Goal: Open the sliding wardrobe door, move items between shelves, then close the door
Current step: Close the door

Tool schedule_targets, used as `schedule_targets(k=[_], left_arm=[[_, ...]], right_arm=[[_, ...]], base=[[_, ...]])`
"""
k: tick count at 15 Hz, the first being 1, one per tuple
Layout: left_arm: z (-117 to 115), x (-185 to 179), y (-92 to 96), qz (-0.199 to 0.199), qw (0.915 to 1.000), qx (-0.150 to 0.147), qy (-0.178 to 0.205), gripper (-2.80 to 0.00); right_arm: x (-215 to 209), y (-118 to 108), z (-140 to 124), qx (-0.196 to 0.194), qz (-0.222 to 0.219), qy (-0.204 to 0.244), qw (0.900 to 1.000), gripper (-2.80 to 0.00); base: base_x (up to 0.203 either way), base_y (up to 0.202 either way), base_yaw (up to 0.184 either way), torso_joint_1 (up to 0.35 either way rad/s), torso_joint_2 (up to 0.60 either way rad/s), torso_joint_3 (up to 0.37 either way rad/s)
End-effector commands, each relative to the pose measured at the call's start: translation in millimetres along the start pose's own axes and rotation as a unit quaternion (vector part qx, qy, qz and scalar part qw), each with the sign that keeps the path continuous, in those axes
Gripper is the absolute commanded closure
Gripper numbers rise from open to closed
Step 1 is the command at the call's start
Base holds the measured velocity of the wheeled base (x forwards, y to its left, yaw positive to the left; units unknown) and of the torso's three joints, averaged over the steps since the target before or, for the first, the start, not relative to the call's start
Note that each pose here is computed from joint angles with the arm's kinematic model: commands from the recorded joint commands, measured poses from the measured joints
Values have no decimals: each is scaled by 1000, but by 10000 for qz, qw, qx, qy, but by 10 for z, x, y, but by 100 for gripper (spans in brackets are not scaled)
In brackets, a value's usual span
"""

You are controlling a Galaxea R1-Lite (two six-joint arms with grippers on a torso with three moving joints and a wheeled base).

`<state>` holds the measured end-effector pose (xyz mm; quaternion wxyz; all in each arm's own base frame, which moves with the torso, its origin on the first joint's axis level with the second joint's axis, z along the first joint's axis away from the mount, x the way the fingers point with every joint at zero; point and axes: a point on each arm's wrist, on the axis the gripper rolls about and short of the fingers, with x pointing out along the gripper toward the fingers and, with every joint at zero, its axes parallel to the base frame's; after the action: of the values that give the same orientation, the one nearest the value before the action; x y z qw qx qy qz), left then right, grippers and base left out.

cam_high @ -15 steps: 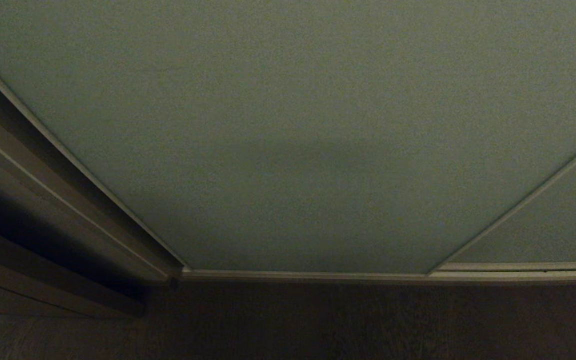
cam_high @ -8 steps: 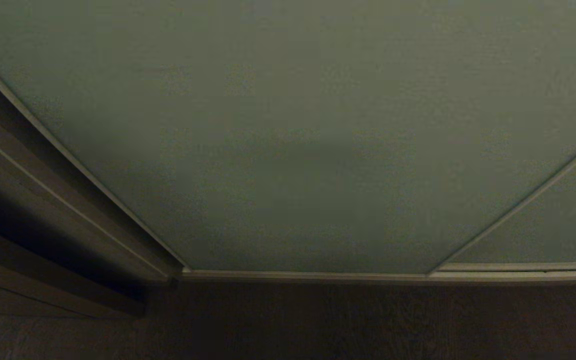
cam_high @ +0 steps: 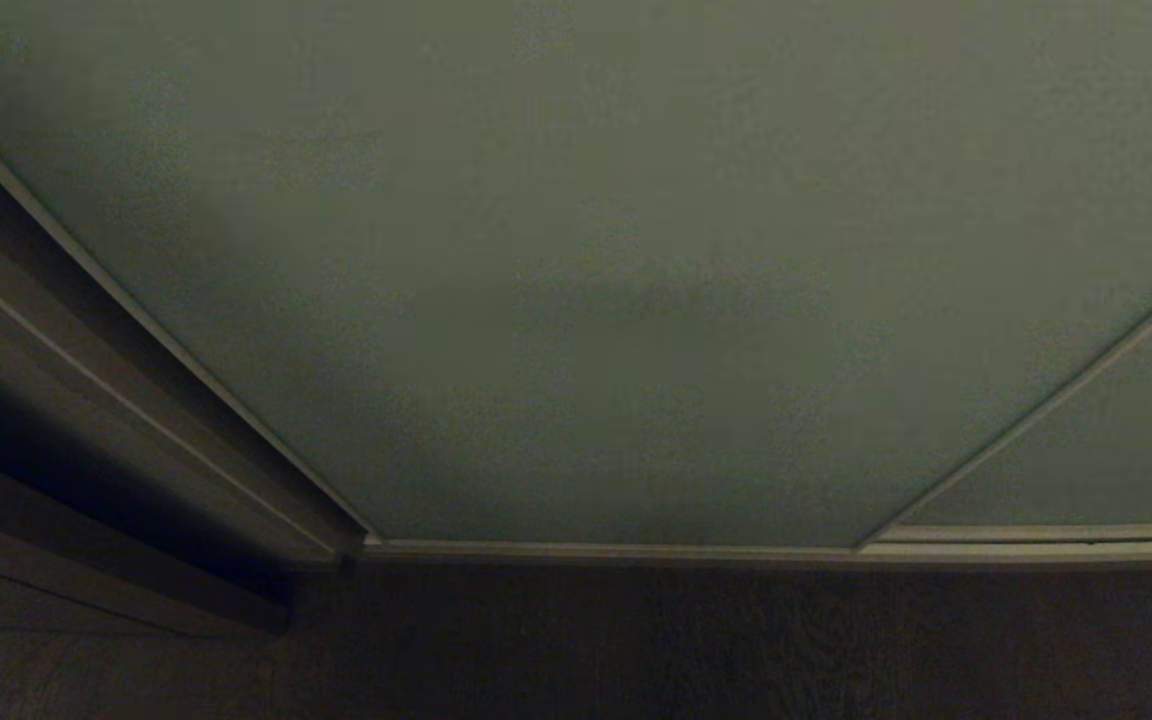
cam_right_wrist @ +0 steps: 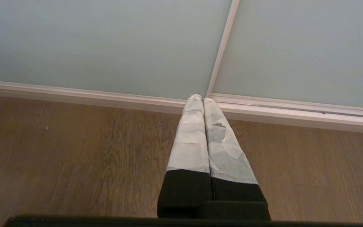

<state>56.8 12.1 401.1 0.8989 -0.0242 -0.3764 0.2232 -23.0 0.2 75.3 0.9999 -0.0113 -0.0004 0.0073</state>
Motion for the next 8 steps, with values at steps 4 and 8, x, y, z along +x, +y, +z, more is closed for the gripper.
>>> schedule_targets(k=[4, 8], left_arm=[[-202, 311, -111, -53, 9968, 110, 788, 0], [-269, 453, -92, -157, 9856, -44, 1684, 0]], right_arm=[[0, 0, 0, -2, 10, -4, 10000, 0], [0, 0, 0, -2, 10, 2, 10000, 0]], base=[[0, 0, 0, 0, 0, 0], [0, 0, 0, 0, 0, 0]])
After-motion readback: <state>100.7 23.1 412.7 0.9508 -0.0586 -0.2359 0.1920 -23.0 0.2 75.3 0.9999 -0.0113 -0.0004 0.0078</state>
